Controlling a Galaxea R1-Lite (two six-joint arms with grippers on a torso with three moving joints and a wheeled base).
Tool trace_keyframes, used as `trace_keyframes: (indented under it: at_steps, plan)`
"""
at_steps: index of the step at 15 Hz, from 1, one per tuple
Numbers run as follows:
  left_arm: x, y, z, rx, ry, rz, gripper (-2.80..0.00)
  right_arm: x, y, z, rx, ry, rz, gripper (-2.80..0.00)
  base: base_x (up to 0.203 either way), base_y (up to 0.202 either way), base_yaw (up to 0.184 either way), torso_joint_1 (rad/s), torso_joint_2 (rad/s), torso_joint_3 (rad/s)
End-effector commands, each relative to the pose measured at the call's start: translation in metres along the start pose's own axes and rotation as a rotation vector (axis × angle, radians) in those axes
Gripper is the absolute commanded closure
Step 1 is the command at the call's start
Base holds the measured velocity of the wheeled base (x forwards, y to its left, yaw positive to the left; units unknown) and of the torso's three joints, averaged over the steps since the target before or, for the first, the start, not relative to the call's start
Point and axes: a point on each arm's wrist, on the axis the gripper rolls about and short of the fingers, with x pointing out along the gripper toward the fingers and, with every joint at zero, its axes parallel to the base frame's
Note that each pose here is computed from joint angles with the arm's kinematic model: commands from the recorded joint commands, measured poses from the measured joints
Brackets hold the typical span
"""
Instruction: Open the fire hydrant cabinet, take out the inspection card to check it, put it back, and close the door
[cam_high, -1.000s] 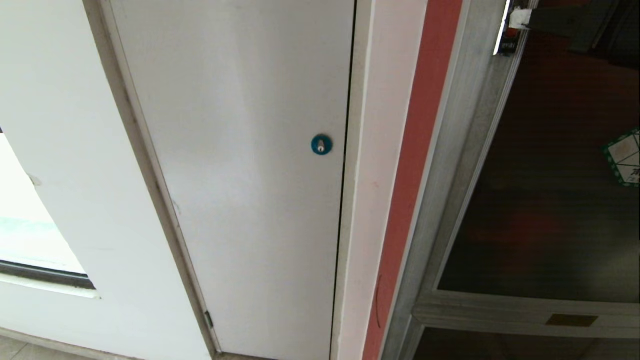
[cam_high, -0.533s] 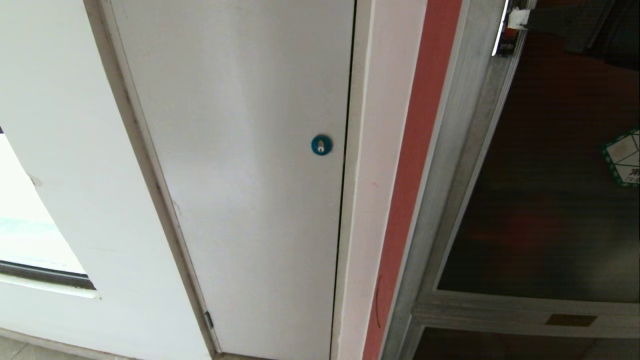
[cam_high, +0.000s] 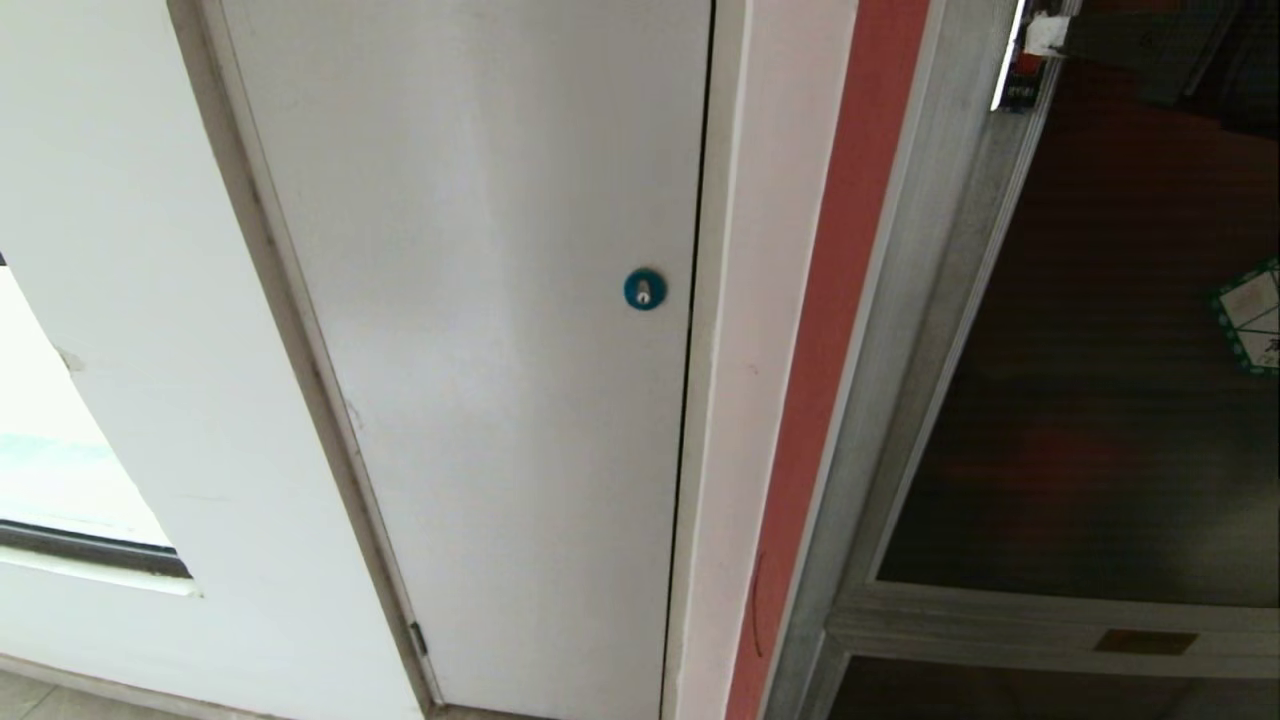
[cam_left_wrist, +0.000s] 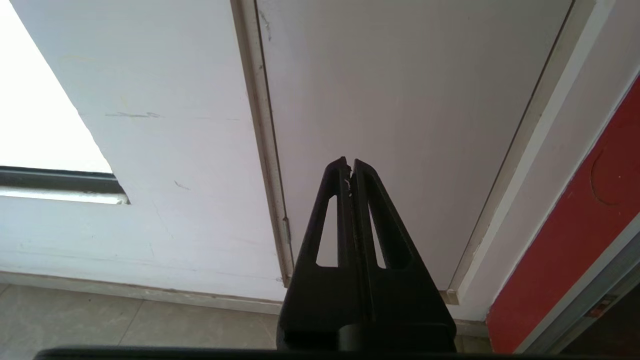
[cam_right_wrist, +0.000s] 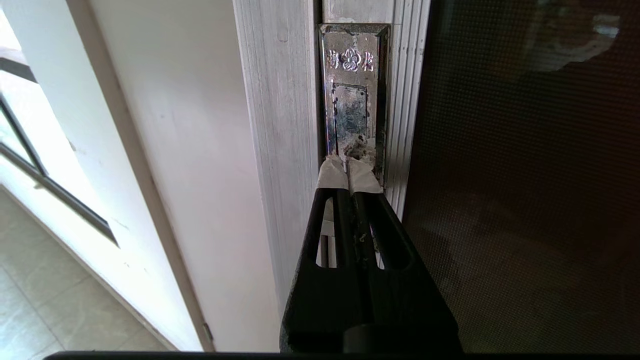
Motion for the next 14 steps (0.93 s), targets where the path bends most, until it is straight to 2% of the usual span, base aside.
trace_keyframes:
  at_steps: [1,4,14]
  plan:
    - [0.0,0.0,0.0,0.0,0.001,0.0,0.0,-0.007,0.003,0.004,-0.002,-0.015,0.016,0.0,0.0,0.0,0.0,0.0,0.0,0.0]
    - [0.0,0.0,0.0,0.0,0.002,0.0,0.0,-0.018,0.007,0.012,-0.007,-0.038,0.055,0.0,0.0,0.0,0.0,0.0,0.0,0.0]
    - [0.0,0.0,0.0,0.0,0.001,0.0,0.0,-0.039,0.014,0.021,-0.015,-0.078,0.073,0.0,0.0,0.0,0.0,0.0,0.0,0.0]
